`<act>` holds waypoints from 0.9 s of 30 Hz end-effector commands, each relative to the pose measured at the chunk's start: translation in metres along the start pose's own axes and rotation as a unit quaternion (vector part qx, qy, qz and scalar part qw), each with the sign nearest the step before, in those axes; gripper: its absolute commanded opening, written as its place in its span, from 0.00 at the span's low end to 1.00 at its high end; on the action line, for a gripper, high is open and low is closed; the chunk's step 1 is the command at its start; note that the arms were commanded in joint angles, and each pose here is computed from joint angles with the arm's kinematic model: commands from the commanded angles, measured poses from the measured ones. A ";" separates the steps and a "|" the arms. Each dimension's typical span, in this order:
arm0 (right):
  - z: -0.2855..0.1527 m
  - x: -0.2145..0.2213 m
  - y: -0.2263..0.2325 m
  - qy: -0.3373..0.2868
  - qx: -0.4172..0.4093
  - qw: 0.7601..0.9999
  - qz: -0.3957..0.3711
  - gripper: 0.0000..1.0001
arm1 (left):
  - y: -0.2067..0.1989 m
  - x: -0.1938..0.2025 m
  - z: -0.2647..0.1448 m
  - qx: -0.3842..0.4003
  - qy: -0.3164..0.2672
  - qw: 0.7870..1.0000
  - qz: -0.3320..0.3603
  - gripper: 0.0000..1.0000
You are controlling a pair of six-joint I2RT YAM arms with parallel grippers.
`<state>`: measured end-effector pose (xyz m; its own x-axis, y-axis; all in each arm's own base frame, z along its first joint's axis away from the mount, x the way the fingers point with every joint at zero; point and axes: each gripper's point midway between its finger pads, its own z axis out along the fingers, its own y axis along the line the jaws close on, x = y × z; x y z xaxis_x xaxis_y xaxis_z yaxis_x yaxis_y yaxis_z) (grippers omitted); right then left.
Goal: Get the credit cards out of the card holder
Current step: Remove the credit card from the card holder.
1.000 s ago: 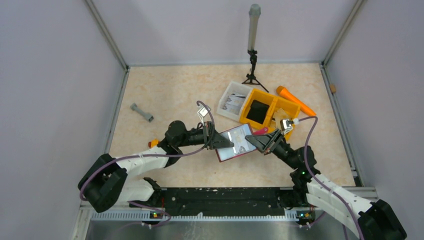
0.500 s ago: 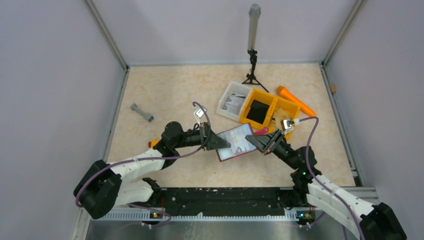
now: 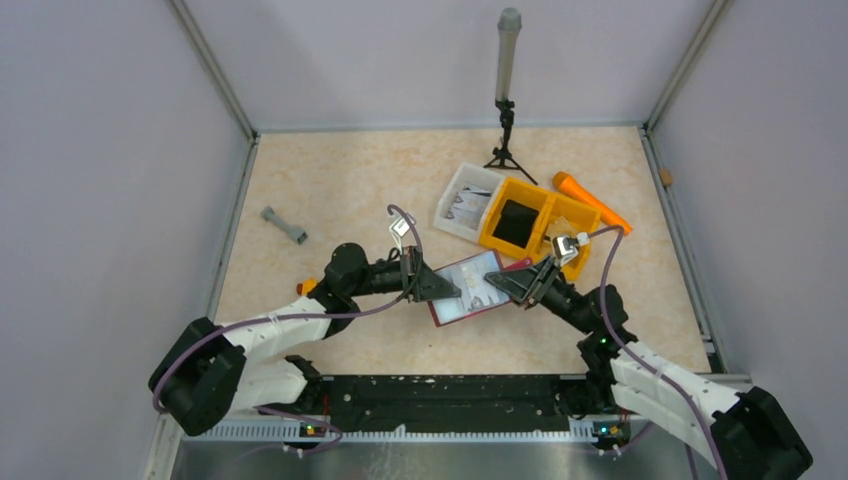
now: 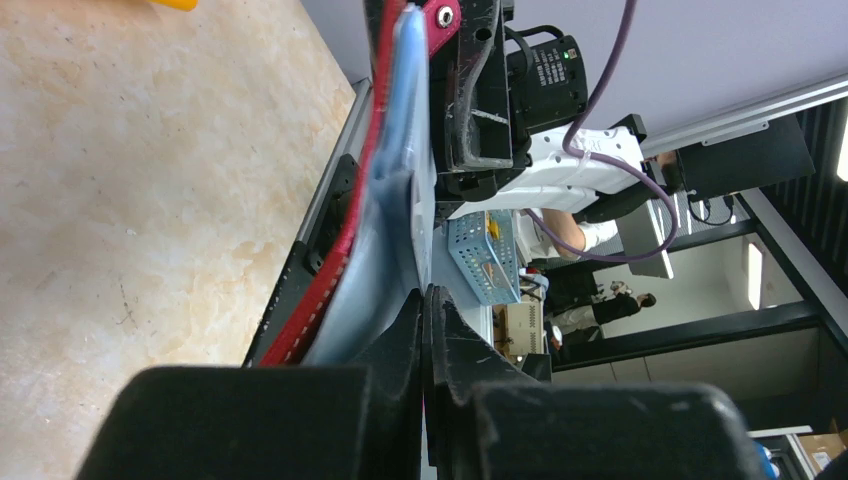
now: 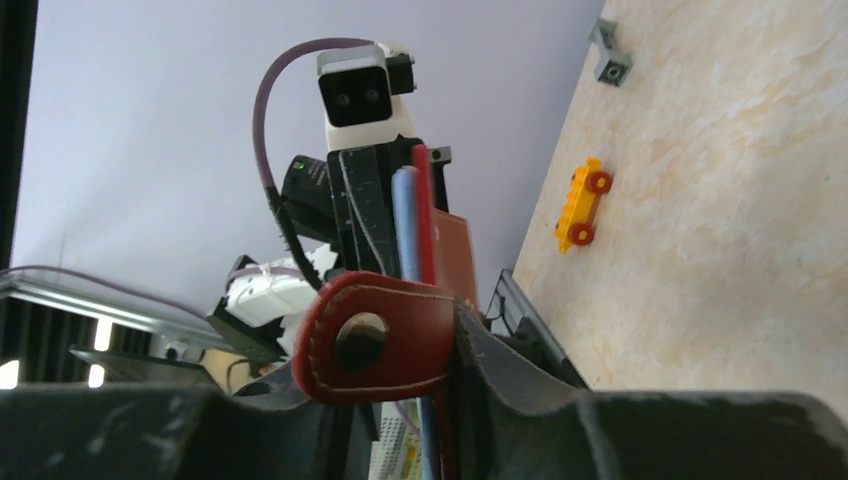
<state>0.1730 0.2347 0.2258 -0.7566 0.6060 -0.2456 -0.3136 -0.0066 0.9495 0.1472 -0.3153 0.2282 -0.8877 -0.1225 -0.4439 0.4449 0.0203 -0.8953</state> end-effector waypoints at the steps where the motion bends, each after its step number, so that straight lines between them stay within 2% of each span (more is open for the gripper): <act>1: 0.007 -0.002 0.039 0.014 -0.064 0.997 -0.037 0.17 | -0.012 -0.008 0.003 0.024 -0.003 0.999 0.027 0.00; 2: 0.007 -0.003 0.037 0.013 -0.060 0.997 -0.038 0.08 | -0.013 -0.008 0.003 0.025 -0.003 0.999 0.027 0.00; 4: 0.006 -0.004 0.034 0.006 -0.053 0.998 -0.039 0.00 | -0.013 -0.008 0.002 0.024 -0.004 0.999 0.028 0.00; 13: -0.005 -0.027 0.022 -0.063 0.013 0.994 -0.088 0.00 | 0.001 -0.004 -0.012 -0.012 -0.002 0.999 0.039 0.00; 21: -0.006 -0.027 0.022 -0.063 0.016 0.994 -0.090 0.00 | -0.006 -0.003 -0.013 0.008 0.003 0.999 0.045 0.00; 27: -0.017 -0.057 0.009 -0.119 0.107 0.970 -0.183 0.00 | 0.007 -0.010 -0.025 -0.037 -0.013 0.998 0.044 0.00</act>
<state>0.1887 0.2090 0.2149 -0.6150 0.6743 -0.4088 -0.3344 0.2465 0.9096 0.1524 -0.2987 0.2224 -0.8704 -0.1216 -0.4772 0.4715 0.0737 -0.8788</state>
